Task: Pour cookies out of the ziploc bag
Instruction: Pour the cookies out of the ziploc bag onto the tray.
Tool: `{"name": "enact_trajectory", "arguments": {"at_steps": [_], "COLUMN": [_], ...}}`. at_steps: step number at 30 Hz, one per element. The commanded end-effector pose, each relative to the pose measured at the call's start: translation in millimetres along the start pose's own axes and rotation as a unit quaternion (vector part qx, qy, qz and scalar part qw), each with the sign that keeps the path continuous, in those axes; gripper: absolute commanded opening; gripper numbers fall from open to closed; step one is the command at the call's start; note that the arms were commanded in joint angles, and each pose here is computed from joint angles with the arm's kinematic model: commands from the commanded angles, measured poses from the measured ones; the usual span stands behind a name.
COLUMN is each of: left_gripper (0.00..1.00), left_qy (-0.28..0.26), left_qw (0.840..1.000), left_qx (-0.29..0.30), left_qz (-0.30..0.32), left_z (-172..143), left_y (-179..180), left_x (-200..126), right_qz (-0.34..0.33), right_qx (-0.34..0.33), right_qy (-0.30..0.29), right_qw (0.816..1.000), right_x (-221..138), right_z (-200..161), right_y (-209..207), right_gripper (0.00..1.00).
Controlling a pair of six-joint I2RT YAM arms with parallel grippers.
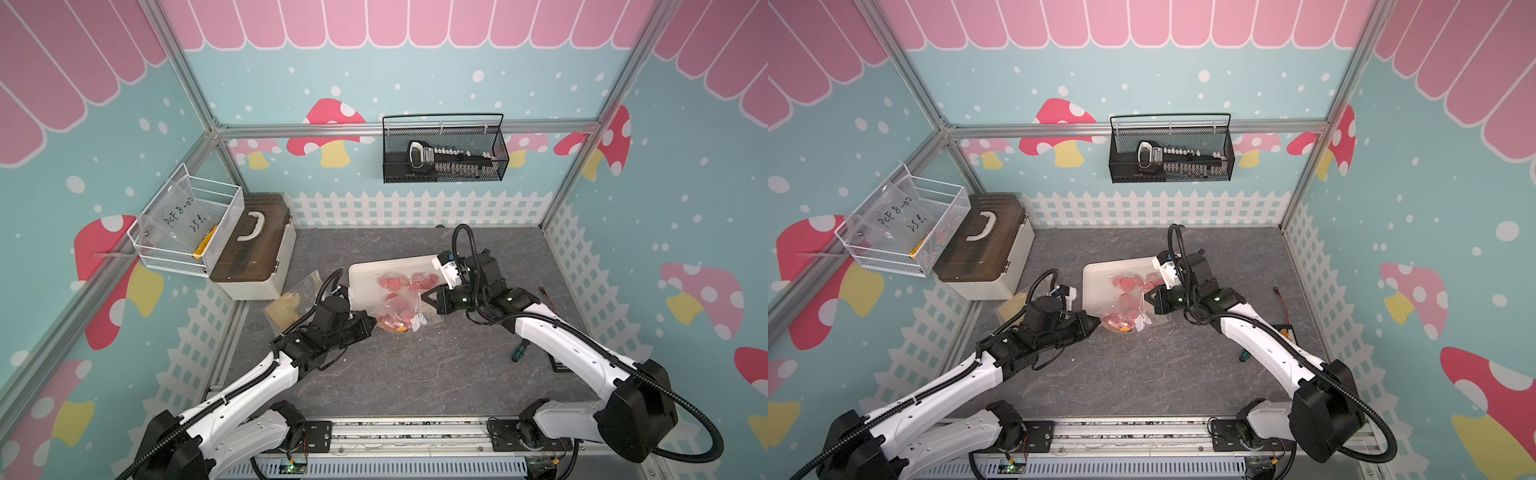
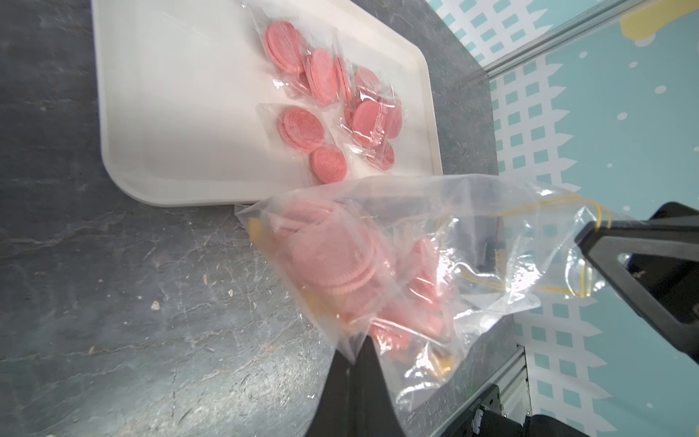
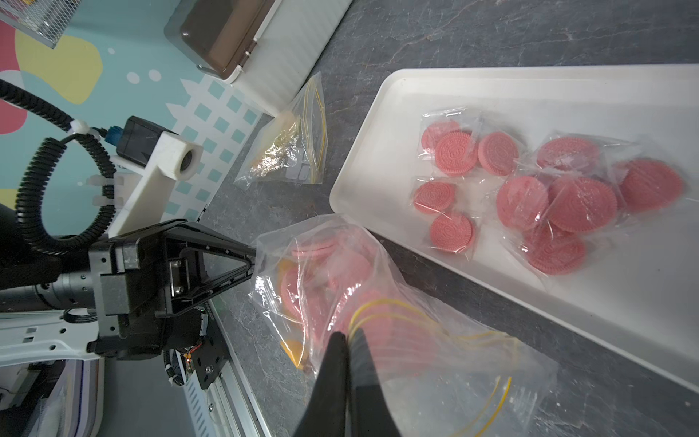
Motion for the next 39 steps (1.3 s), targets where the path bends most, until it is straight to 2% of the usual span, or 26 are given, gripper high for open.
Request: {"name": "enact_trajectory", "arguments": {"at_steps": [1,21,39], "left_gripper": [0.00,0.00,0.00], "left_qy": [-0.026,-0.052,-0.058], "left_qw": [1.000,0.997,0.995], "left_qx": [0.012,0.039,0.078], "left_qz": [-0.009,-0.029,-0.024], "left_z": [16.3,76.9,111.2], "left_y": [-16.2,-49.9,-72.6], "left_x": [-5.4,14.5,48.7], "right_qz": [-0.006,-0.023,-0.028], "right_qx": [-0.019,-0.017,-0.001], "right_qy": [-0.006,-0.004,-0.014], "right_qw": [1.000,1.000,0.999], "right_x": [0.9,29.1,50.1], "right_z": [14.7,45.2,57.1], "right_y": [0.8,-36.0,-76.4], "right_gripper": [0.00,0.00,0.00]}}
Point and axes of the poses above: each gripper's point midway between its finger pads, its own x axis out along the fingers, its own y axis along the line the jaws close on, z = x × y, the point moved 7 cm from there along -x, back along the fingers, and after that the axes turned 11 degrees about -x, right-handed, at the moved point
